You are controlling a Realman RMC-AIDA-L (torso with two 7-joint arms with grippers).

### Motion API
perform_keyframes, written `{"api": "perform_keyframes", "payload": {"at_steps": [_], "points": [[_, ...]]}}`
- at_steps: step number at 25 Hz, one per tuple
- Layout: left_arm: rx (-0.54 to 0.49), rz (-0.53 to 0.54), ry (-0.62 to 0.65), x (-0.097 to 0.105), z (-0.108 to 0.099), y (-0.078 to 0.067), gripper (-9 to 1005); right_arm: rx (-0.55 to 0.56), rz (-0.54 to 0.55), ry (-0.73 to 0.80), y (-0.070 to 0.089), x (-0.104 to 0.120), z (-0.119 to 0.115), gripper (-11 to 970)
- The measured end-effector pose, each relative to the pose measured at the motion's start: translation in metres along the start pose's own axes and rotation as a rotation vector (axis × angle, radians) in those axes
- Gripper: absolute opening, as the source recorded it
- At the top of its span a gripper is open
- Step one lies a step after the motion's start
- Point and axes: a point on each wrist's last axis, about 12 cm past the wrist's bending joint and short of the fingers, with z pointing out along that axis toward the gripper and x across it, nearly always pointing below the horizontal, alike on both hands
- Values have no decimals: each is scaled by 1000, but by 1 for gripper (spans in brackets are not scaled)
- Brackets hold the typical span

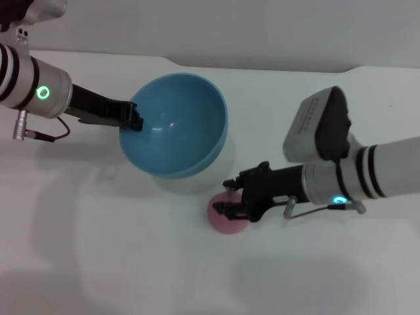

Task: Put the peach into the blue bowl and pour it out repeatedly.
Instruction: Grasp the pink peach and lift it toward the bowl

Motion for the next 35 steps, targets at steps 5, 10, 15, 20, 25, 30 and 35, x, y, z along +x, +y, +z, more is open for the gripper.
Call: {"api": "perform_keyframes", "payload": {"at_steps": [5,10,15,20,25,30,35], "points": [[-9,8,11,0,-1,0,-2,8,57,41,4,4,6,454],[-12,15,16,0,0,-1,-1,11,101,60,4,10,7,445],[-7,33,24,-1,1,-5,-1,56,94,75,2,17,8,436],[-3,36,35,-1,2,-6,-1,75,146,39,0,15,8,427],[-1,35,44,0,2,-6,-2,67,234,-23,-3,18,-1,344],[5,36,48,0,4,-7,-2,49,379,-147,-12,28,-25,154],[13,38,61,2,10,-12,-2,53,506,-345,-23,55,-75,89]]}}
